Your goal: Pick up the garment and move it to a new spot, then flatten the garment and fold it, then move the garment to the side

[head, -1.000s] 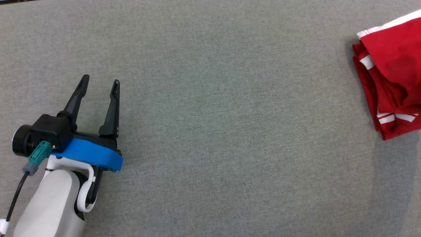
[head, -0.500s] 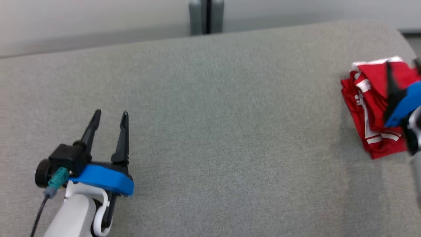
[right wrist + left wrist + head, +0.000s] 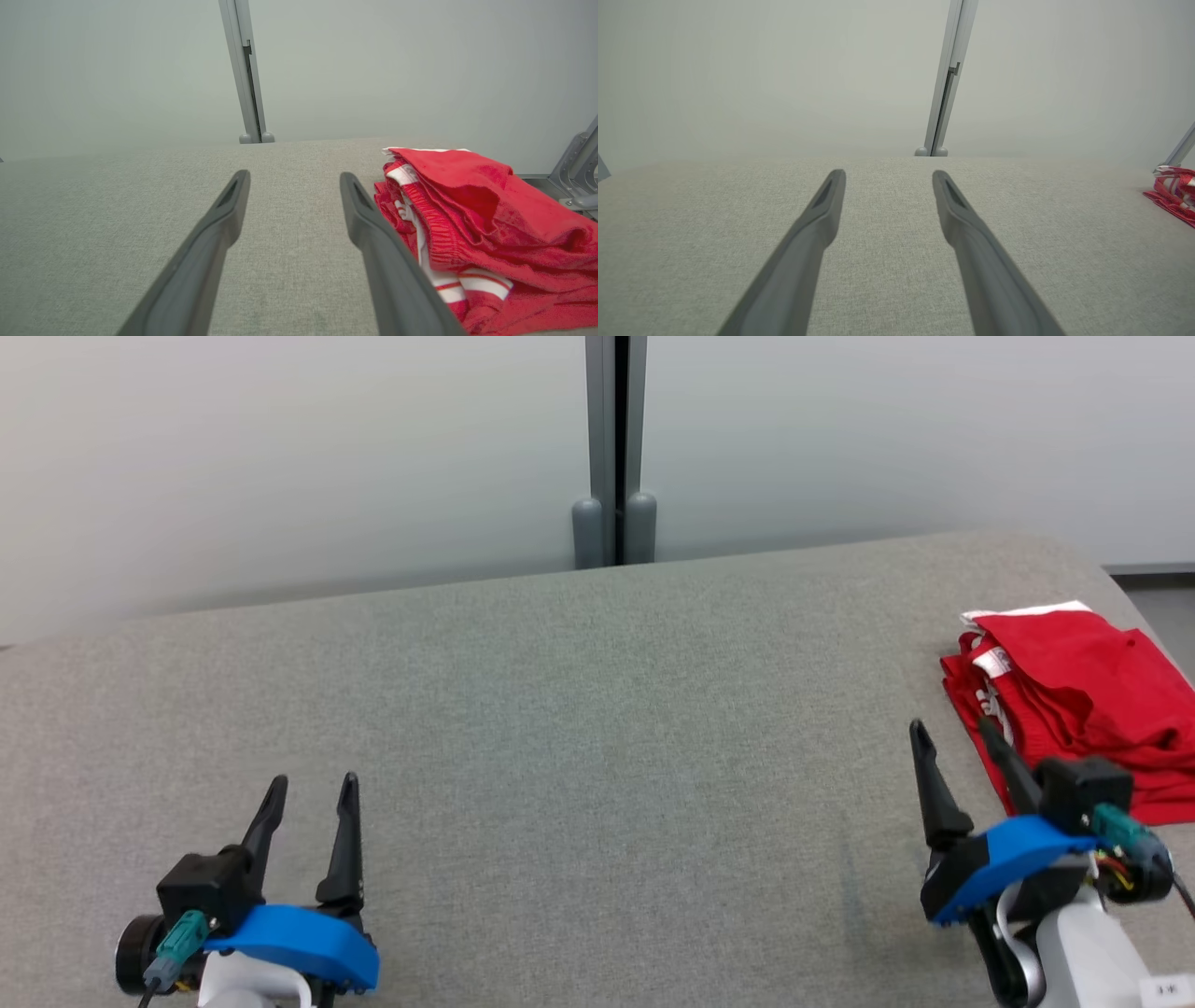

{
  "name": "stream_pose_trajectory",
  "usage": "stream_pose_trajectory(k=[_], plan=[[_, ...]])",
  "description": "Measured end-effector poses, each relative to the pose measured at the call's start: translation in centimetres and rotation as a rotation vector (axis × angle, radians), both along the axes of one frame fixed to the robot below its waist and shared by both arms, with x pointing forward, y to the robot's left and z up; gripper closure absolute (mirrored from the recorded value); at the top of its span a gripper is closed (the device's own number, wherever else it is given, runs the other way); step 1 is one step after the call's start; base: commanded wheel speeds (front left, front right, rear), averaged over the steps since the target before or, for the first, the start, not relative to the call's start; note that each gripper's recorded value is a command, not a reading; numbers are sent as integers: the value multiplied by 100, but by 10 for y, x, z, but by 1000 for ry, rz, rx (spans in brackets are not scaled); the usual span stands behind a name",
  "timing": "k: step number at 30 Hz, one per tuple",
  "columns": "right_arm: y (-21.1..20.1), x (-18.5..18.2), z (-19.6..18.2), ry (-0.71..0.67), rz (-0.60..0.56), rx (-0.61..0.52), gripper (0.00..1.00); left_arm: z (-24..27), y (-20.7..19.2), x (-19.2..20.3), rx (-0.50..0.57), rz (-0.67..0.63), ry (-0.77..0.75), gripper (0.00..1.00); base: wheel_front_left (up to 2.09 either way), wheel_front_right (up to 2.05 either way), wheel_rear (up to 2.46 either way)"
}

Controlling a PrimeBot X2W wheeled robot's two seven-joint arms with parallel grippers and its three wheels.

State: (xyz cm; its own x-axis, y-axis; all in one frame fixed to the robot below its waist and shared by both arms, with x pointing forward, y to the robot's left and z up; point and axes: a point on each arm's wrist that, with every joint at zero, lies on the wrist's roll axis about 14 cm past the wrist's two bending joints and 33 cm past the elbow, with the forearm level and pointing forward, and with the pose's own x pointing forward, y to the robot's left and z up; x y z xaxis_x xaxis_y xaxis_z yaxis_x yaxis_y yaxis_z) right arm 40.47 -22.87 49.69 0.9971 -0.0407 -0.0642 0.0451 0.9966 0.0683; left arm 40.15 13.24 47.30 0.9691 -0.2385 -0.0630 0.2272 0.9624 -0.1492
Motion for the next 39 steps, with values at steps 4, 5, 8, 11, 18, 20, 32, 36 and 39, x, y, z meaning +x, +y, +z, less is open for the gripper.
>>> stream_pose_trajectory(k=[4, 5, 8, 11, 18, 20, 32, 36, 39], plan=[[9, -18, -3, 4, 9, 15, 0, 0, 10, -10, -15, 38, 4, 0, 0, 0, 0], [12, -21, -6, 19, 12, 25, 0, -2, 12, -12, -18, 47, 9, 0, 0, 0, 0], [13, -26, -6, 25, 10, 29, 0, -5, 21, -17, -23, 79, 18, 0, 0, 0, 0], [14, -30, -5, 30, 10, 18, 0, -4, 25, -22, -40, 102, 16, 0, 0, 0, 0], [19, -33, -3, 33, 23, 5, 0, -7, 35, -32, -50, 140, 20, 0, 0, 0, 0], [20, -32, -2, 34, 28, 3, 0, -7, 37, -33, -49, 144, 22, 0, 0, 0, 0], [29, -32, -3, 38, 53, 9, 0, -11, 37, -33, -40, 133, 29, 0, 0, 0, 0], [28, -32, -4, 44, 51, 9, 0, -12, 36, -33, -41, 127, 30, 0, 0, 0, 0], [29, -33, -5, 47, 52, 10, 0, -12, 35, -33, -42, 126, 32, 0, 0, 0, 0]])
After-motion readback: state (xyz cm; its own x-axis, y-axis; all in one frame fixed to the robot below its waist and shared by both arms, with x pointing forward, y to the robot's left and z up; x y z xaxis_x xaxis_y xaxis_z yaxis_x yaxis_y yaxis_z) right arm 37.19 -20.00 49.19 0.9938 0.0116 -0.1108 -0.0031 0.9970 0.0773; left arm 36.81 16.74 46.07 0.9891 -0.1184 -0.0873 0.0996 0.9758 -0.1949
